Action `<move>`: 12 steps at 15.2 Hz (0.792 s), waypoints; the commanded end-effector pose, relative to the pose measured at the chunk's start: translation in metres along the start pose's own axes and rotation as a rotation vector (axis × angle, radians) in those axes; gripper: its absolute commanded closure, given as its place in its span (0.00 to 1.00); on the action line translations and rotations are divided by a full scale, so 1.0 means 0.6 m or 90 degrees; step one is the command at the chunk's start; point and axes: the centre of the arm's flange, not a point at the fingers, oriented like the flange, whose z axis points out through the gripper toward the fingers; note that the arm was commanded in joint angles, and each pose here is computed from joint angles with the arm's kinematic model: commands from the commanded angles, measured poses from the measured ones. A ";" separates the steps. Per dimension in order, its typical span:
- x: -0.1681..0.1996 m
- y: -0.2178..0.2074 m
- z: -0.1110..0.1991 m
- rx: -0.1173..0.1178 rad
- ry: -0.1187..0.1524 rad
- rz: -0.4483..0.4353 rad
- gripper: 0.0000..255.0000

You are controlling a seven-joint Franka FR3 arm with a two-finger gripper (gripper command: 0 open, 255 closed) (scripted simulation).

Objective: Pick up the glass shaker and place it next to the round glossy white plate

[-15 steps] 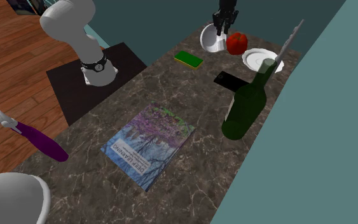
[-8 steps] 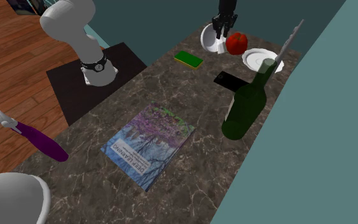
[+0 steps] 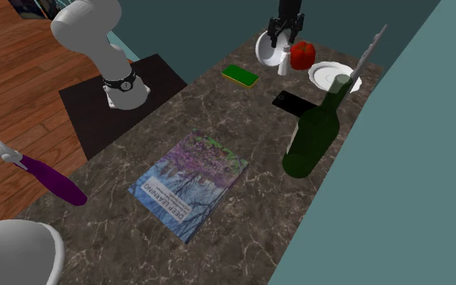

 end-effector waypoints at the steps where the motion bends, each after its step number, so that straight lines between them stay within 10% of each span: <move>1: 0.000 0.000 0.000 0.000 0.000 0.000 0.00; 5: 0.000 0.000 -0.083 0.000 0.000 0.000 0.00; 12: 0.000 0.000 -0.083 0.000 0.000 0.000 0.00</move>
